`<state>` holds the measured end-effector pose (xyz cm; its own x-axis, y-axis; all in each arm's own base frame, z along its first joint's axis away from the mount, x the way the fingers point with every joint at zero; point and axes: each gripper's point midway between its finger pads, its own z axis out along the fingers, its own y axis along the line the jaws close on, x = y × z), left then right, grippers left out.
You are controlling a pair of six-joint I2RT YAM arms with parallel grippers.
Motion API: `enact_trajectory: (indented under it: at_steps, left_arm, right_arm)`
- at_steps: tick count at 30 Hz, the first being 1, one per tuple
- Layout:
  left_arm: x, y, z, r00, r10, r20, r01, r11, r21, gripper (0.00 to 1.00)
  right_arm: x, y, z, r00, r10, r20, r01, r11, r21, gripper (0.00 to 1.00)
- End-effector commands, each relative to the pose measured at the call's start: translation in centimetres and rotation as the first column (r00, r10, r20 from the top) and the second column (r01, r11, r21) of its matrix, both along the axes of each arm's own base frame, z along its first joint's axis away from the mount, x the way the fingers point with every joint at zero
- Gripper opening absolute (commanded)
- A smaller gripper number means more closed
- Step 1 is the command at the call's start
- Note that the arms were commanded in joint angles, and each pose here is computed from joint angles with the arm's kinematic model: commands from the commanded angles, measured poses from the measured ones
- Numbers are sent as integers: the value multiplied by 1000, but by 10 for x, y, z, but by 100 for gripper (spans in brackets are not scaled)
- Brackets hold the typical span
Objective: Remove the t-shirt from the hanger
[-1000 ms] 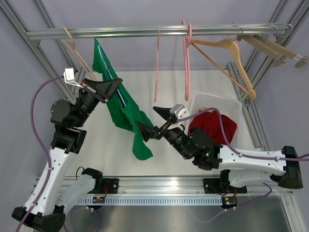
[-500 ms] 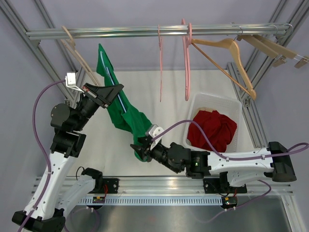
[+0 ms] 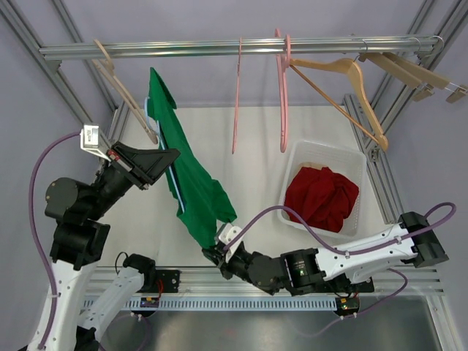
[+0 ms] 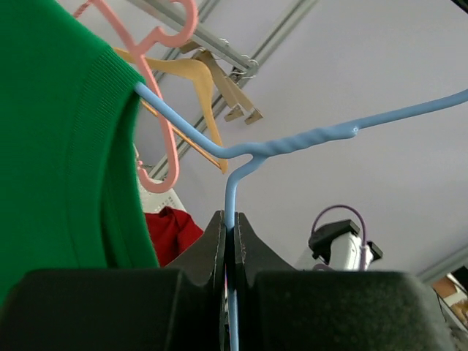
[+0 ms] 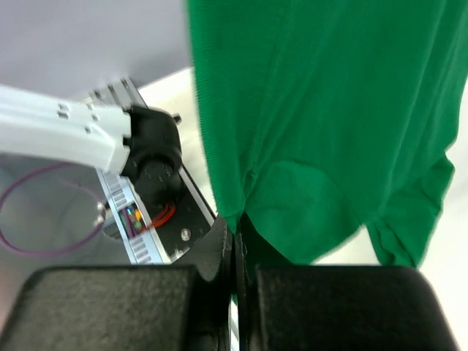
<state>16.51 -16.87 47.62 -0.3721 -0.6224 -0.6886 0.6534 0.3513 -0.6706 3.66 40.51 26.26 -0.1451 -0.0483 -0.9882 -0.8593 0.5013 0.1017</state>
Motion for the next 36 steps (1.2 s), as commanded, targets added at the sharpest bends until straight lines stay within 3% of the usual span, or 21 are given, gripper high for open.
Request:
enact_trajectory:
  at_steps: [1, 4, 7, 13, 17, 20, 24, 28, 31, 34, 35, 36]
  left_arm:
    - [-47, 9, 53, 975, -27, 221, 23, 1000, 21, 0]
    - [-53, 20, 61, 962, 45, 268, -58, 997, 42, 0]
    - [-60, 21, 67, 960, 34, 278, -44, 999, 30, 0]
    - [-106, 5, 73, 935, -179, 307, 169, 984, 62, 0]
    - [-138, 6, 38, 933, -260, 248, 226, 962, 156, 0]
    - [-156, 8, 16, 922, -327, 210, 301, 943, 144, 0]
    - [-177, 9, -3, 895, -400, 195, 376, 914, 150, 0]
    - [-194, 10, -9, 868, -459, 192, 434, 887, 159, 0]
    - [-202, 12, -10, 856, -479, 193, 455, 877, 156, 0]
    - [-208, 13, -7, 849, -487, 204, 462, 873, 157, 0]
    - [-208, 14, -6, 848, -488, 205, 464, 872, 156, 0]
    - [-209, 14, -4, 847, -491, 205, 467, 870, 155, 0]
  right_arm:
    - [3, -21, -11, 988, -155, 24, 156, 985, -67, 0]
    - [0, -29, -4, 981, -188, 57, 191, 980, -63, 0]
    - [6, -32, 4, 974, -208, 86, 212, 977, -33, 0]
    - [58, -23, 40, 962, -217, 168, 222, 975, -11, 0]
    - [99, -36, 98, 918, -282, 279, 284, 958, 36, 0]
    - [121, -37, 127, 910, -284, 301, 272, 959, 81, 0]
    - [115, -26, 162, 915, -201, 349, 155, 976, 155, 0]
    - [144, -19, 171, 925, -199, 323, 139, 970, 199, 0]
    - [146, -9, 173, 947, -103, 304, 20, 965, 262, 0]
    - [134, 4, 164, 957, 14, 289, -104, 949, 296, 9]
    - [132, 4, 168, 956, 23, 294, -123, 937, 328, 18]
    - [131, 9, 158, 957, 47, 287, -142, 937, 318, 21]
